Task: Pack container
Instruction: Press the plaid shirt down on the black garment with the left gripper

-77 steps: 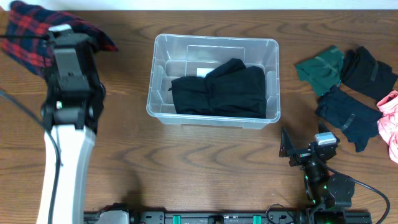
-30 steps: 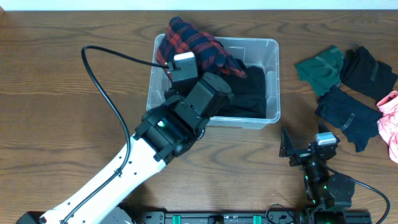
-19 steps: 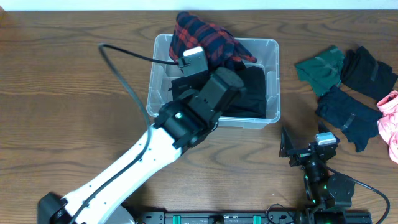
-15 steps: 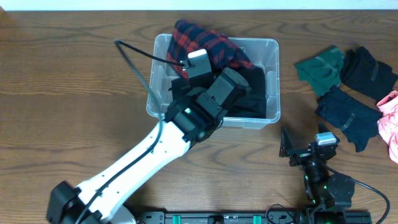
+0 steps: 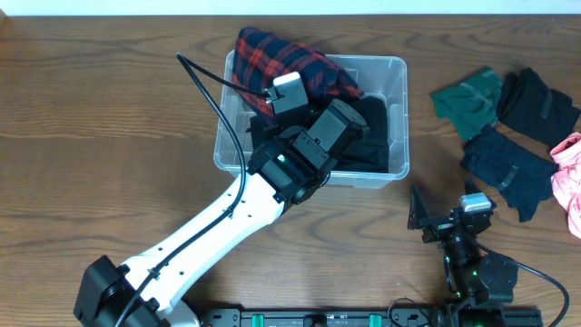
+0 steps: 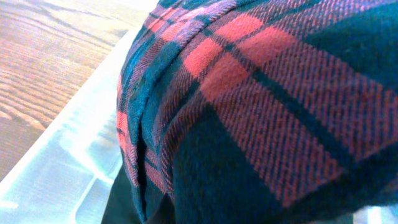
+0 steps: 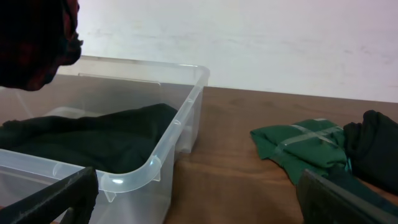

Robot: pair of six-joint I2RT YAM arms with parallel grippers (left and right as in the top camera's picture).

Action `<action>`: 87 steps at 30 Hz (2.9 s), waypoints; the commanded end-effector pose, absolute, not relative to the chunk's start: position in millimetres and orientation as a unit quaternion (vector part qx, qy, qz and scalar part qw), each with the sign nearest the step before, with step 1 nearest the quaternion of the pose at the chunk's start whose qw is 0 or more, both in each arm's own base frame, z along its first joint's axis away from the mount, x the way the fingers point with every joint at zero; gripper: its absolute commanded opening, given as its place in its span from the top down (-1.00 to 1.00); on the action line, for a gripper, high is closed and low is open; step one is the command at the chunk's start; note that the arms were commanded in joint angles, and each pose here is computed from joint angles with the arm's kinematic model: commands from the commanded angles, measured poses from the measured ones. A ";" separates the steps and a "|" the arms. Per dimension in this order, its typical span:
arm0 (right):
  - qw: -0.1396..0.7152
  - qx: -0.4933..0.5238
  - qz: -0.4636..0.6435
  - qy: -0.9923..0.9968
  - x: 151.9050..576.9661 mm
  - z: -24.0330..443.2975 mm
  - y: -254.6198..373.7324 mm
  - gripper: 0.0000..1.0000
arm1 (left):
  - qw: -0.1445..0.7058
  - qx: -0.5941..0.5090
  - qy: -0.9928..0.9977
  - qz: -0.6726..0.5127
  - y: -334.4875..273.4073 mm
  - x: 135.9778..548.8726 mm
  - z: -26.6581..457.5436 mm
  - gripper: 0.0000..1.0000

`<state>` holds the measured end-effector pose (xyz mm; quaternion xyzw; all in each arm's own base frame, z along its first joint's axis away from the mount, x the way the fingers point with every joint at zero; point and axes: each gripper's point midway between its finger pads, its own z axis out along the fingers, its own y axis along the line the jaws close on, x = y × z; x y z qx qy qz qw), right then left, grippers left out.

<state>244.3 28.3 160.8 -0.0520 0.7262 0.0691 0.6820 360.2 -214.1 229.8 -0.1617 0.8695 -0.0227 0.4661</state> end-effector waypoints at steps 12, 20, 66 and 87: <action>0.683 -0.048 0.073 0.725 244.0 160.9 28.0 -0.99 | 0.501 -0.185 0.836 -0.129 -246.5 379.6 268.2 0.08; 0.683 -0.048 0.073 0.725 244.0 160.9 28.1 -0.98 | 0.521 -0.171 0.824 -0.144 -254.2 385.9 281.8 0.03; 0.683 -0.048 0.073 0.725 244.0 160.9 28.0 -0.99 | 0.370 0.262 0.890 0.032 -277.2 377.4 160.1 -0.44; 0.683 -0.048 0.073 0.725 244.0 160.9 28.0 -0.98 | 0.410 0.125 0.899 0.086 -178.7 496.5 111.2 -0.44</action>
